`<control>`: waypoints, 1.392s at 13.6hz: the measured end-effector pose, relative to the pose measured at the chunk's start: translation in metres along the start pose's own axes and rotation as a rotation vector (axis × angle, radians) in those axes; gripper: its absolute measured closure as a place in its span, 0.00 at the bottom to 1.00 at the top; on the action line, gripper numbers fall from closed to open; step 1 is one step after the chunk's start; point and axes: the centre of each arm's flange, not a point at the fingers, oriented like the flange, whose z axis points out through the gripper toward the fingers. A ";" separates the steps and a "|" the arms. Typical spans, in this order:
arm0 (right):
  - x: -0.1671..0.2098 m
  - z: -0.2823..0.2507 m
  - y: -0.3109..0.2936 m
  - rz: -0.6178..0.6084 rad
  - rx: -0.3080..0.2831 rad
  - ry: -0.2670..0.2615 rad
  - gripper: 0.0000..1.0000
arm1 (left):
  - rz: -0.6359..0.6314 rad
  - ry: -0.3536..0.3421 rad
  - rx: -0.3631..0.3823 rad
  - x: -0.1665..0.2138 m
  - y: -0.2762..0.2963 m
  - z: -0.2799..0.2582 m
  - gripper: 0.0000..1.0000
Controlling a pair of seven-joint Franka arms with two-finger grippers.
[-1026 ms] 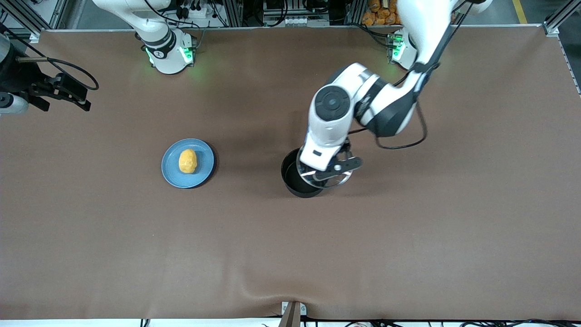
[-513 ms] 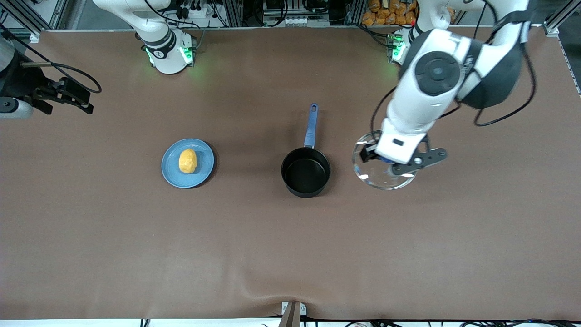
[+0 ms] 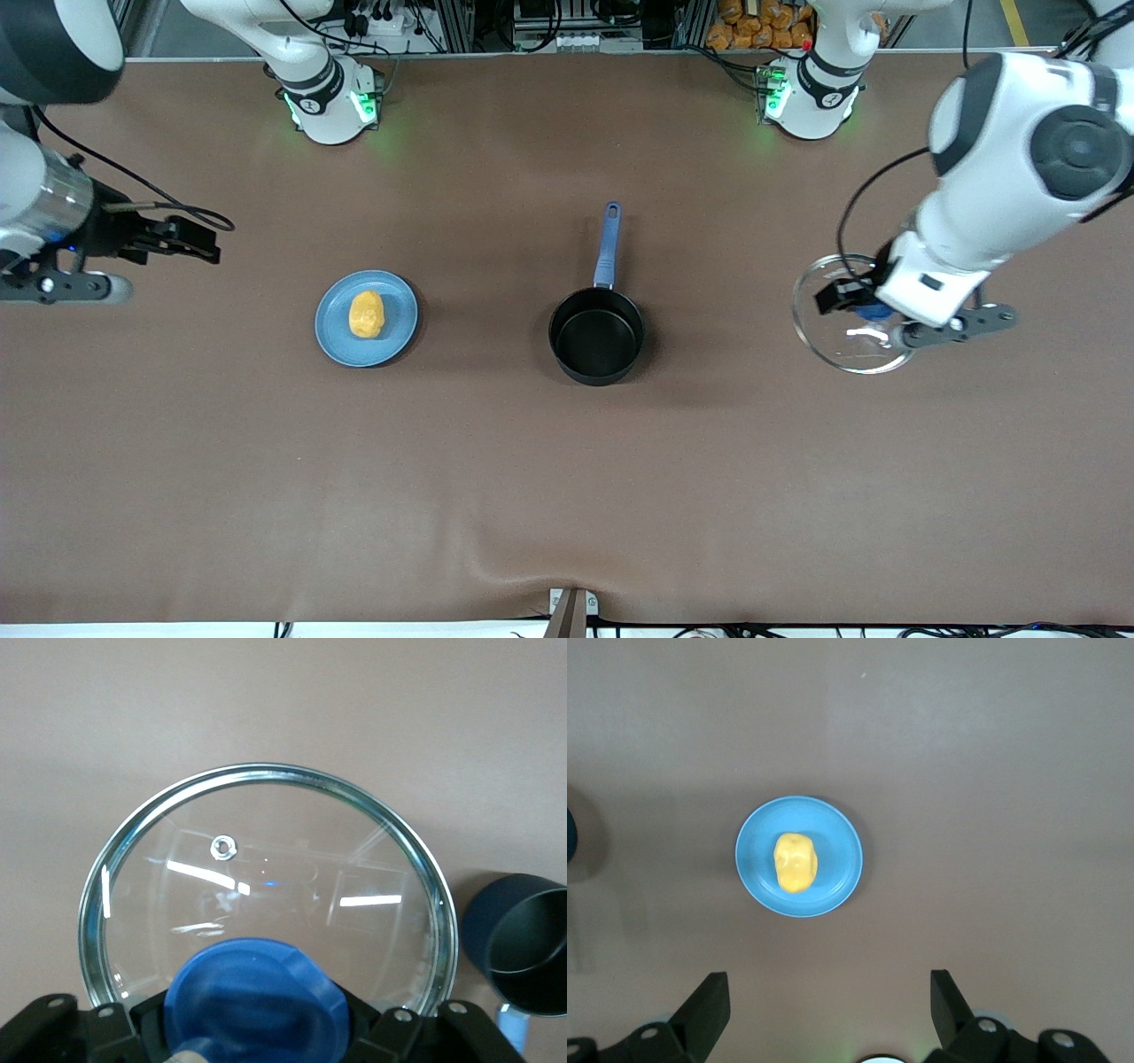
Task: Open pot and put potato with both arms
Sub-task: 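Lower the lid with the left gripper while the right gripper reaches the potato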
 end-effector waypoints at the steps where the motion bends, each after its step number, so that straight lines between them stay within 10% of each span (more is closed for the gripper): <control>1: 0.007 0.013 -0.011 -0.018 -0.002 -0.024 0.00 | 0.006 -0.007 -0.001 0.004 -0.011 0.004 0.56; 19: 0.009 0.308 -0.081 -0.012 -0.012 -0.004 0.00 | 0.106 0.064 -0.036 -0.009 -0.054 0.302 0.56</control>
